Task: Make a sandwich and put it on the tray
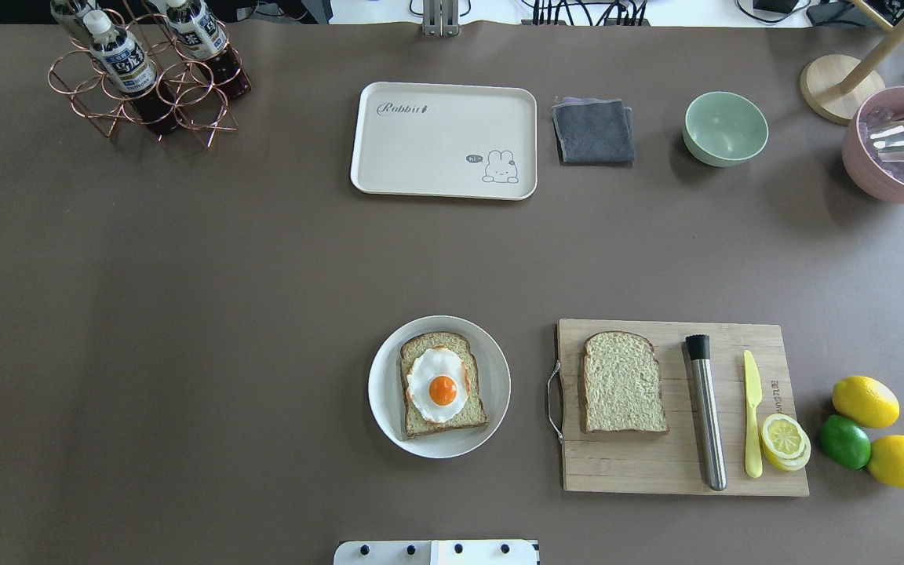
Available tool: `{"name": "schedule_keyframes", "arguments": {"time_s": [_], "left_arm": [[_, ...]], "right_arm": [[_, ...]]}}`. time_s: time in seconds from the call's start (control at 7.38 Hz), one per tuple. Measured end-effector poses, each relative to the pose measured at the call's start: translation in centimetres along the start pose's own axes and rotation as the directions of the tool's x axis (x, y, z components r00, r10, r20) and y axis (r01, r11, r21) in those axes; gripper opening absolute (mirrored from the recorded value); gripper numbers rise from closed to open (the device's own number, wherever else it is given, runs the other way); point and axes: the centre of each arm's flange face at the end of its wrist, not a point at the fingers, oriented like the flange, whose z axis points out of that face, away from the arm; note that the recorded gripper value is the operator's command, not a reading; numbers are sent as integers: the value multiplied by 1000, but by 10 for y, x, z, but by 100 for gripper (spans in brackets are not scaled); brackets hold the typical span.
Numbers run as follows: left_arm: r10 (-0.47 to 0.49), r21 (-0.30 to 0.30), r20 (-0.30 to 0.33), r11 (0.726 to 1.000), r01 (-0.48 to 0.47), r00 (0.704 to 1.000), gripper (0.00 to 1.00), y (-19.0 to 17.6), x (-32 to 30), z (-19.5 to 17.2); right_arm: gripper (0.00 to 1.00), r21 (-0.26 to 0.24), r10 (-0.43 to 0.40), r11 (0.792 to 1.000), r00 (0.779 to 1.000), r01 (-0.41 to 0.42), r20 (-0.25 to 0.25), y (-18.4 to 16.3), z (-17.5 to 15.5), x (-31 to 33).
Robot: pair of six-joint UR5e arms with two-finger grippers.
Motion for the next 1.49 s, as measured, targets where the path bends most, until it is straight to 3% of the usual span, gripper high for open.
{"name": "schedule_keyframes", "arguments": {"time_s": [0.95,1.49], "left_arm": [[7,7,4,1000,-7,1000,98,-5,2,-3],[36,54,0,998,-36,999,98,-10,6,-14]], "right_arm": [[100,-3,4,1000,1000,-4,10,1,1,0],[100,14,-17,1000,992,15,124,4,0,-11]]}}
